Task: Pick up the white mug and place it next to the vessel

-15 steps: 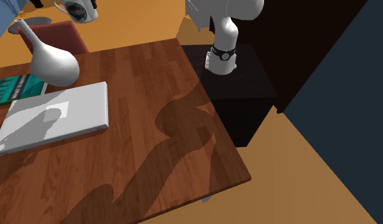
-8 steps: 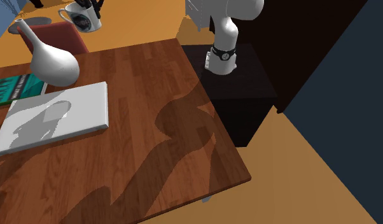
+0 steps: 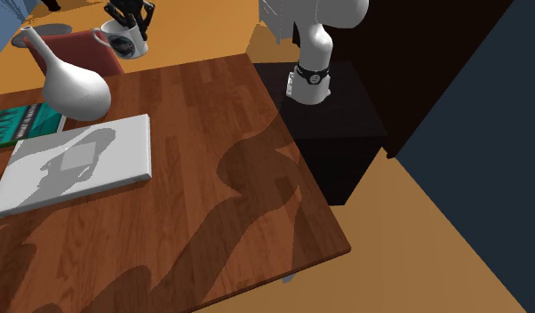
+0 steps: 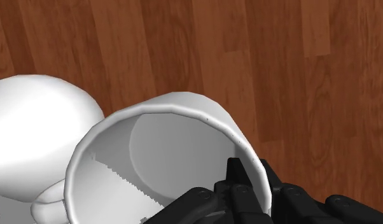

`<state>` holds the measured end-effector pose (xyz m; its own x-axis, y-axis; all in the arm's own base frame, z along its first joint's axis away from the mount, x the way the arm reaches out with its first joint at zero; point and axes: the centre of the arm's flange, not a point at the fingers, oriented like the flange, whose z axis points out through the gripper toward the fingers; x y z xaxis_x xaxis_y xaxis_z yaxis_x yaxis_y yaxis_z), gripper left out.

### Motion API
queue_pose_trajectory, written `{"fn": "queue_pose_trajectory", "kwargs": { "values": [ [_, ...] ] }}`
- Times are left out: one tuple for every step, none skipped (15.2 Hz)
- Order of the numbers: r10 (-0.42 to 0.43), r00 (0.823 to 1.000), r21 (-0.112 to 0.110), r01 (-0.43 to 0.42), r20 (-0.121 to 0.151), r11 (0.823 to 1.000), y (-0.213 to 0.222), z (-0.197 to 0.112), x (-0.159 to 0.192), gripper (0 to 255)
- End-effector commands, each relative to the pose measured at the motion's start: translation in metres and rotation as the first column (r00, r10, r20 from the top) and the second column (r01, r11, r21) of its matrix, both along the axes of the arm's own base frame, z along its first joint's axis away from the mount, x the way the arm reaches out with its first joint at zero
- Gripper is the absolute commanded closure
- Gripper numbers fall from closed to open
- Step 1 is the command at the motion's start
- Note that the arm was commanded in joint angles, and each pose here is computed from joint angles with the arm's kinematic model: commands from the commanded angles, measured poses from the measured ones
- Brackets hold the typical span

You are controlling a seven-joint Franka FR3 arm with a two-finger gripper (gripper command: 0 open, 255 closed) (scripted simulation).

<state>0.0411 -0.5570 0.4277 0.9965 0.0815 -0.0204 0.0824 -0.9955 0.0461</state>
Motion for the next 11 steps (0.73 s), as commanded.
{"fn": "queue_pose_trajectory", "kwargs": {
  "values": [
    [0.000, 1.000, -0.001, 0.000, 0.000, 1.000, 0.000, -0.010, 0.000, 255],
    [0.000, 1.000, -0.001, 0.000, 0.000, 1.000, 0.000, -0.016, 0.000, 255],
    [0.000, 1.000, -0.001, 0.000, 0.000, 1.000, 0.000, -0.021, 0.000, 255],
    [0.000, 1.000, -0.001, 0.000, 0.000, 1.000, 0.000, -0.026, 0.000, 255],
    [0.000, 1.000, -0.001, 0.000, 0.000, 1.000, 0.000, -0.032, 0.000, 255],
    [0.000, 1.000, -0.001, 0.000, 0.000, 1.000, 0.000, -0.037, 0.000, 255],
    [0.000, 1.000, -0.001, 0.000, 0.000, 1.000, 0.000, -0.042, 0.000, 255],
    [0.000, 1.000, -0.001, 0.000, 0.000, 1.000, 0.000, -0.047, 0.000, 255],
    [0.000, 1.000, -0.001, 0.000, 0.000, 1.000, 0.000, -0.053, 0.000, 255],
    [0.000, 1.000, -0.001, 0.000, 0.000, 1.000, 0.000, -0.058, 0.000, 255],
    [0.000, 1.000, -0.001, 0.000, 0.000, 1.000, 0.000, -0.063, 0.000, 255]
  ]
}}
